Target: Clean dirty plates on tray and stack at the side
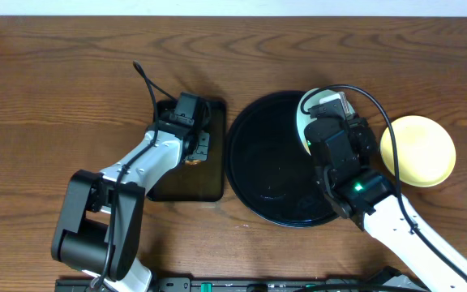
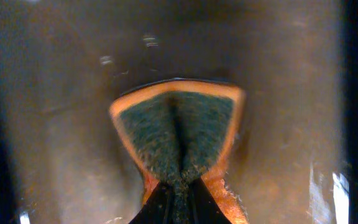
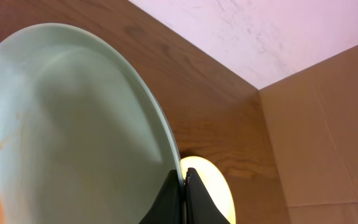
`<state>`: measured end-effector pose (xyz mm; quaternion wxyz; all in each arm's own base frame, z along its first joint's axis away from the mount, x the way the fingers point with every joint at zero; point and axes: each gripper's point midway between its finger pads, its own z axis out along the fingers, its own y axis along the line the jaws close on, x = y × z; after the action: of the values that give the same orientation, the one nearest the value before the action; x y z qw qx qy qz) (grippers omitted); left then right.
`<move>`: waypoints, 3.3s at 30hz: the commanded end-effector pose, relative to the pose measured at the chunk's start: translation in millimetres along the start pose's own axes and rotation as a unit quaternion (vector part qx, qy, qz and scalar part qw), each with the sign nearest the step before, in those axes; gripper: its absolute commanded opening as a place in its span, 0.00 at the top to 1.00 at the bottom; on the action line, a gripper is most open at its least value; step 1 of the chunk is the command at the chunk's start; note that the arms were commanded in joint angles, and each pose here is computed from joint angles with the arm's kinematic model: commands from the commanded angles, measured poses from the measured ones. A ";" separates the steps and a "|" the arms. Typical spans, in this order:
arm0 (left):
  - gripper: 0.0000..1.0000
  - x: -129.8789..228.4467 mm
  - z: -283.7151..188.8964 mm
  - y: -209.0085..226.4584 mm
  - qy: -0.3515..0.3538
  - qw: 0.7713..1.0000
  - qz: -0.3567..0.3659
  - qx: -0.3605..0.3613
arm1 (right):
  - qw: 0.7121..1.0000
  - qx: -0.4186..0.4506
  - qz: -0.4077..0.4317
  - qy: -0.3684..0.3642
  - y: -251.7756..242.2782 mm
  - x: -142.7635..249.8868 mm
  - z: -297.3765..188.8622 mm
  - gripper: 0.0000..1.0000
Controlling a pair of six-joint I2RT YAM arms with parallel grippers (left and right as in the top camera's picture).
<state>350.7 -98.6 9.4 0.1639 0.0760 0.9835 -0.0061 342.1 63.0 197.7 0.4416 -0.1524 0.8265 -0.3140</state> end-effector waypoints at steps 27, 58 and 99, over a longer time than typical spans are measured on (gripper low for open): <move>0.92 9.1 6.8 16.8 0.011 0.997 -0.057 -0.047 | 1.000 0.009 0.015 -0.018 -6.7 -13.8 -8.7 0.99; 0.24 1.0 -76.8 -11.5 -0.028 0.998 -0.034 0.054 | 0.917 -0.030 0.379 0.120 -55.4 67.4 58.8 0.99; 0.23 -8.9 -81.2 7.2 -0.036 0.994 -0.091 0.046 | 0.830 -0.318 0.441 0.126 -35.7 108.1 100.4 0.45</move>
<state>319.8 -103.1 76.2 0.1762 0.0455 0.9809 -0.0682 349.5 -113.4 99.8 0.3409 0.2678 0.8935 0.1174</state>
